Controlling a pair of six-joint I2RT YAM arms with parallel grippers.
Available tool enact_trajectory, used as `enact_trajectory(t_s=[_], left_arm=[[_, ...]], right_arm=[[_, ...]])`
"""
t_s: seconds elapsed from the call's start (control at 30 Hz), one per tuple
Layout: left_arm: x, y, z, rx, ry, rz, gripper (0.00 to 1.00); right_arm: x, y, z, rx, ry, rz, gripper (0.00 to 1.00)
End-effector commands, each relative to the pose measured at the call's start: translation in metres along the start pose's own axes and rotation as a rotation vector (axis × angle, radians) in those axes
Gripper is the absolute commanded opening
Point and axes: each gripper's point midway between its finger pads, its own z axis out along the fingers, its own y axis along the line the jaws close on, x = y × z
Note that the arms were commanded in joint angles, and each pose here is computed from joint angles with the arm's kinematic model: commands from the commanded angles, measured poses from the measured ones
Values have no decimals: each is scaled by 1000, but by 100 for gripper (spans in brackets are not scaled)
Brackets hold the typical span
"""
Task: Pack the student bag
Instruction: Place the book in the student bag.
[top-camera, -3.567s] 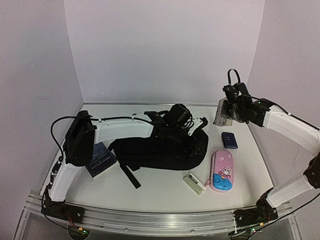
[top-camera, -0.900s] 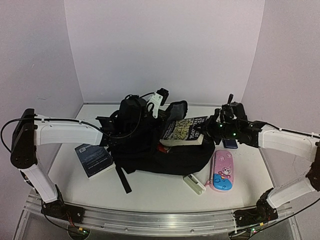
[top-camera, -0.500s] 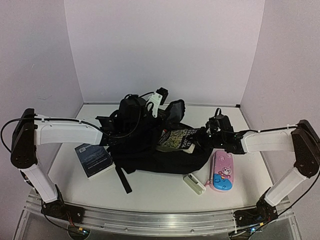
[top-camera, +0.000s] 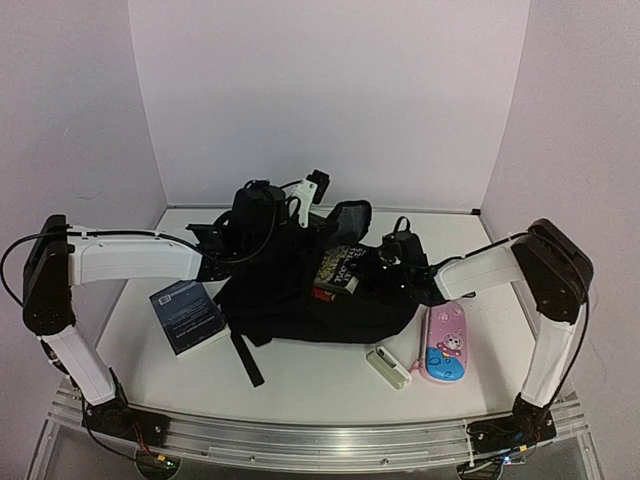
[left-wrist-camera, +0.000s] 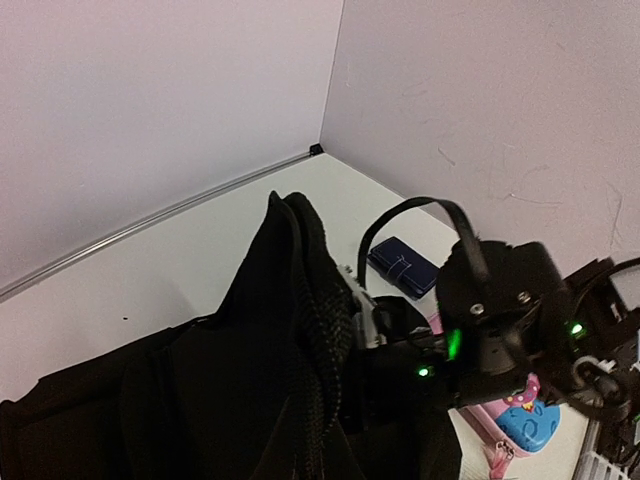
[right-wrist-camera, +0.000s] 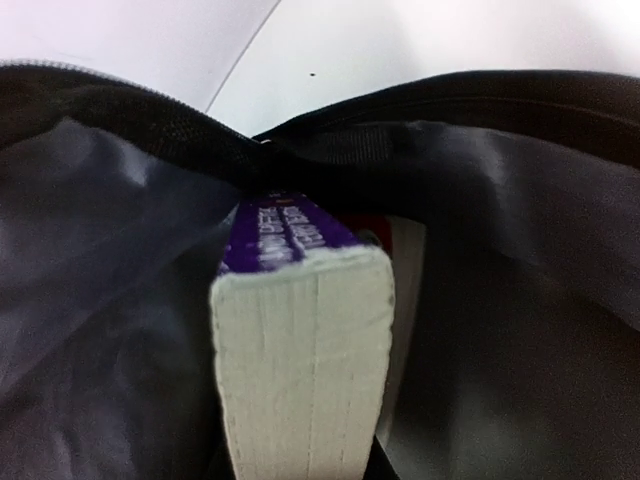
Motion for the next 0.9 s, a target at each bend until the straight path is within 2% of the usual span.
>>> enact_trajectory(t_s=[0.0, 0.3, 0.4, 0.63, 0.73, 0.87], left_arm=[[-63, -7, -18, 56, -131, -76, 0], [-53, -4, -9, 95, -78, -167, 0], [-49, 10, -9, 53, -67, -205, 0], [-38, 41, -14, -10, -47, -291, 0], [-36, 42, -14, -14, -39, -289, 0], [-35, 43, -14, -19, -32, -284, 0]], right_arm=[[2, 12, 37, -29, -20, -58, 1], [22, 21, 81, -93, 58, -138, 24], [19, 26, 84, -93, 52, -172, 36], [-8, 4, 54, 101, -62, -299, 70], [-16, -4, 42, 162, -93, -322, 75], [-20, -15, 31, 213, -120, -312, 76]])
